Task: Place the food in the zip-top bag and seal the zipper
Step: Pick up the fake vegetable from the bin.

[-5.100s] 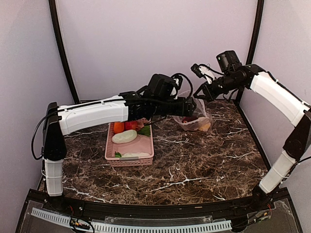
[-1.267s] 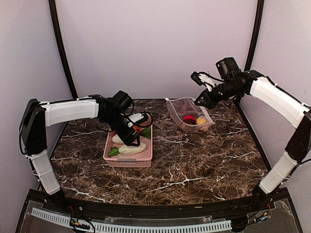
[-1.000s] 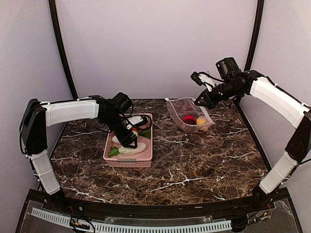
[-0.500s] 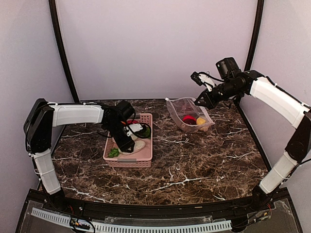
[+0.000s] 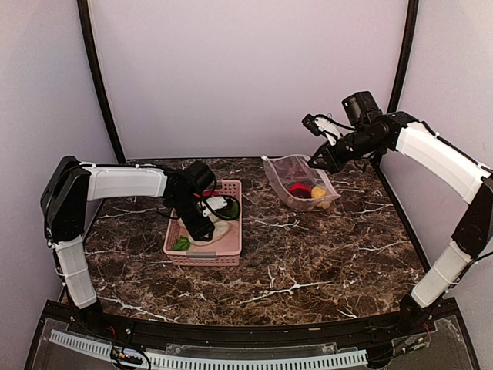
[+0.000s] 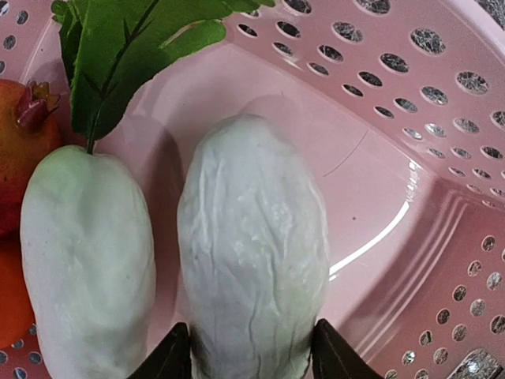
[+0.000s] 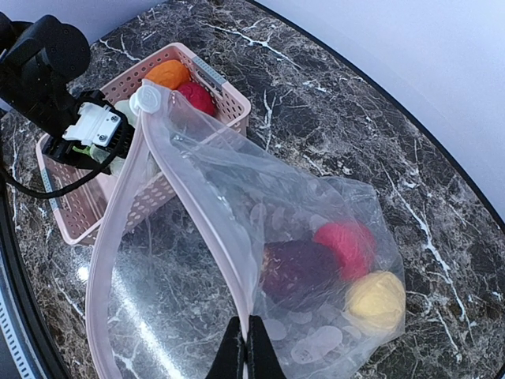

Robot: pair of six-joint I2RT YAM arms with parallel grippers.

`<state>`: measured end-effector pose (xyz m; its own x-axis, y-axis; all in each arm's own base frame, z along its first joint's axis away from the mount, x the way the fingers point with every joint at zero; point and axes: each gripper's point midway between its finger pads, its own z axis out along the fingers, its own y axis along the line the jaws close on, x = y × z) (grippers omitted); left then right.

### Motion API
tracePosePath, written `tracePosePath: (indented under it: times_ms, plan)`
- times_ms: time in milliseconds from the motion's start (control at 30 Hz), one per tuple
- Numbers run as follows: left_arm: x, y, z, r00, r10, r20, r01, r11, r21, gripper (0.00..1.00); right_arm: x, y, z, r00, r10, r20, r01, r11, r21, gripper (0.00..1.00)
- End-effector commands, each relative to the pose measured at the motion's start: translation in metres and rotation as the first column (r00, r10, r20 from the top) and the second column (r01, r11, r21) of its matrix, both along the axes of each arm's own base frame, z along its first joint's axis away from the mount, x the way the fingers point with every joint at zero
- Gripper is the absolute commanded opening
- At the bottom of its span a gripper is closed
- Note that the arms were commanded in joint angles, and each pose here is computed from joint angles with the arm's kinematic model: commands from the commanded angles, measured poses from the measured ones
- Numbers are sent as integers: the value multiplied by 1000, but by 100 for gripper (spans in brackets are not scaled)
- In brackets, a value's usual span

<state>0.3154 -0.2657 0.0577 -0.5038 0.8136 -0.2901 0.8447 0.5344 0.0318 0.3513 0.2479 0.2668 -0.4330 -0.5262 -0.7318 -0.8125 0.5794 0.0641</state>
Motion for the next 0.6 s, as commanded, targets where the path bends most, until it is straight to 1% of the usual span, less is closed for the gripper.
tracePosePath:
  times_ms: [0, 200, 300, 400, 567]
  plan:
    - [-9, 2, -9, 999, 9, -41, -8, 1000, 16, 48, 0, 5, -2, 1000, 22, -1, -22, 1000, 6, 0]
    - [-8, 0, 1, 999, 18, -47, -18, 1000, 7, 29, 0, 5, -1, 1000, 22, 0, -22, 1000, 5, 0]
    - [-7, -5, 21, 999, 23, -41, -23, 999, -23, 27, 0, 5, 1, 1000, 20, 8, -20, 1000, 2, 0]
    - [-4, -6, 47, 1000, 29, -7, -29, 998, -47, 25, 2, 4, 5, 1000, 18, 25, -18, 1000, -2, 0]
    - [7, -9, 100, 995, 59, 80, -51, 994, -95, 26, 9, 2, 6, 999, 4, 43, -3, 1000, -20, 0]
